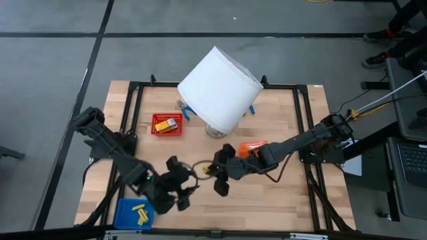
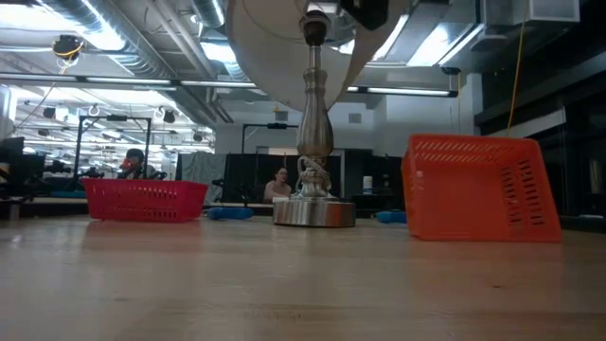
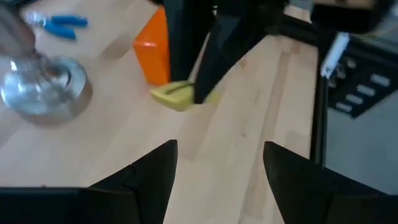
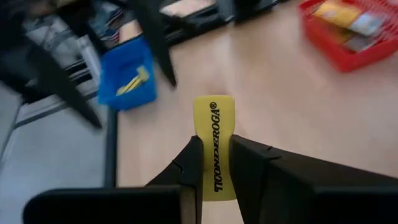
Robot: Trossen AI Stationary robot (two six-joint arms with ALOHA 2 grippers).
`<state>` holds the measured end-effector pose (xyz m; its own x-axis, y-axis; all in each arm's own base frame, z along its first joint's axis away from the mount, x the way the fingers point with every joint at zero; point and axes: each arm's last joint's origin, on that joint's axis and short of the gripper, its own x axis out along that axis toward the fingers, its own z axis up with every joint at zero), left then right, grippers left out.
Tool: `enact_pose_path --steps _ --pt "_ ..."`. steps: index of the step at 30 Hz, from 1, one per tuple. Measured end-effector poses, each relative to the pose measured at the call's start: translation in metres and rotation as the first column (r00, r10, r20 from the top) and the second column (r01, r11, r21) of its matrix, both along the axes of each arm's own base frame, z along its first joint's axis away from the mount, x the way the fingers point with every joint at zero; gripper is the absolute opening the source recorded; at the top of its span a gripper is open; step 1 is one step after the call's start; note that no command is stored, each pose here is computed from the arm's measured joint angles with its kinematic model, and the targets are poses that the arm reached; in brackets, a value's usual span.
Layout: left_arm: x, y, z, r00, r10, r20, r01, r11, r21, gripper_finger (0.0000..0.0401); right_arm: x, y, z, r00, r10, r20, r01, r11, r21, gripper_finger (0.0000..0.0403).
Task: Pick & Place School Supplies
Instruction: Put the yellow eraser into the blue bin
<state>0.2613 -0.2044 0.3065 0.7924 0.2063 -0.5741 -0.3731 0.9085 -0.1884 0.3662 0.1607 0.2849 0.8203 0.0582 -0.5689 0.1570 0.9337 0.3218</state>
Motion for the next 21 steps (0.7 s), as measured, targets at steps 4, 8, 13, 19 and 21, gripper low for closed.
enact_pose_path --steps 4,8,13,19,21 --pt "0.017 0.016 0.001 0.996 0.09 0.006 -0.088 0.979 -0.183 0.0235 -0.001 0.0 0.0 1.0 -0.001 0.002 0.001 1.0 -0.032 0.0051" --pt "0.024 0.033 0.015 0.973 0.219 0.07 -0.182 0.919 -0.351 0.0235 -0.003 0.001 -0.002 1.0 -0.005 -0.019 0.004 0.998 -0.062 0.0051" --pt "0.017 0.046 0.026 0.949 0.3 0.096 -0.237 0.879 -0.413 0.0235 -0.005 0.002 -0.003 1.0 -0.016 -0.025 0.013 0.995 -0.102 0.0051" --pt "0.022 0.057 0.022 0.942 0.333 0.049 -0.276 0.847 -0.454 0.0219 -0.005 0.002 -0.003 0.999 -0.035 -0.013 0.032 0.99 -0.137 0.0051" --pt "0.024 0.059 0.021 0.94 0.338 0.039 -0.283 0.84 -0.463 0.0209 -0.005 0.001 -0.003 0.999 -0.038 -0.012 0.036 0.989 -0.141 0.0051"
